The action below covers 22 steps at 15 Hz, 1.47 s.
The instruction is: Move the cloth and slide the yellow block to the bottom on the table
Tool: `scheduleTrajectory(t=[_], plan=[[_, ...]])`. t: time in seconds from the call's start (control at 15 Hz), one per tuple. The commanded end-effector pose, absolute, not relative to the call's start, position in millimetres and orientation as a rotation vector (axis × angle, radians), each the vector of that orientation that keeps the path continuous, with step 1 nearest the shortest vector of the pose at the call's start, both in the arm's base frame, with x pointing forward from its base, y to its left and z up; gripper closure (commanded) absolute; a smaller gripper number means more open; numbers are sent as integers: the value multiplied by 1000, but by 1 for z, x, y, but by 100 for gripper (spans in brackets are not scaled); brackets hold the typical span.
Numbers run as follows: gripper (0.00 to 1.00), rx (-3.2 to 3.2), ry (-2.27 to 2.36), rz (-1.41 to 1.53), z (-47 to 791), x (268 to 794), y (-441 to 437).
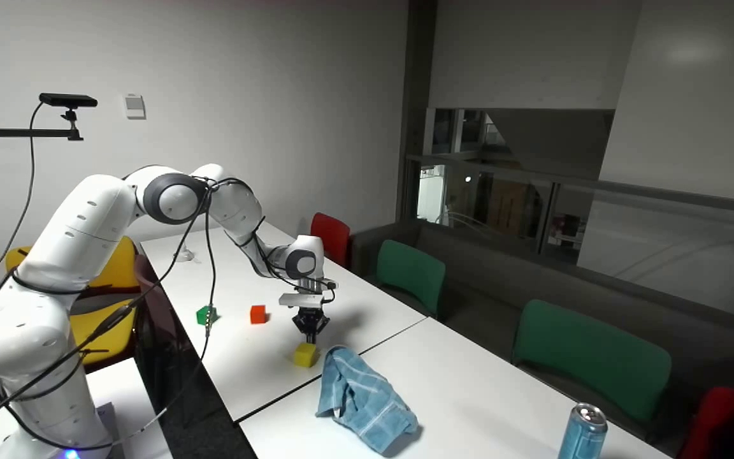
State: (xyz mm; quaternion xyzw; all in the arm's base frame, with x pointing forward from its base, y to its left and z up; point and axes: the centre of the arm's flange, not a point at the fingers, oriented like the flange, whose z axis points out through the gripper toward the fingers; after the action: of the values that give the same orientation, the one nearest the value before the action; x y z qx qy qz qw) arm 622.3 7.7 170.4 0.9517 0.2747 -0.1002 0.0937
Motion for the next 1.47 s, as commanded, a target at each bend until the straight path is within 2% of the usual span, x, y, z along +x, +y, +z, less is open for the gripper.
scheduleTrajectory(t=[0.0, 0.47, 1.0, 1.4], plan=[[100, 2797, 780, -281, 195, 574, 7], [100, 2787, 714, -306, 203, 541, 9], [100, 2723, 759, -21, 206, 564, -5], [100, 2655, 784, 73, 203, 567, -21]])
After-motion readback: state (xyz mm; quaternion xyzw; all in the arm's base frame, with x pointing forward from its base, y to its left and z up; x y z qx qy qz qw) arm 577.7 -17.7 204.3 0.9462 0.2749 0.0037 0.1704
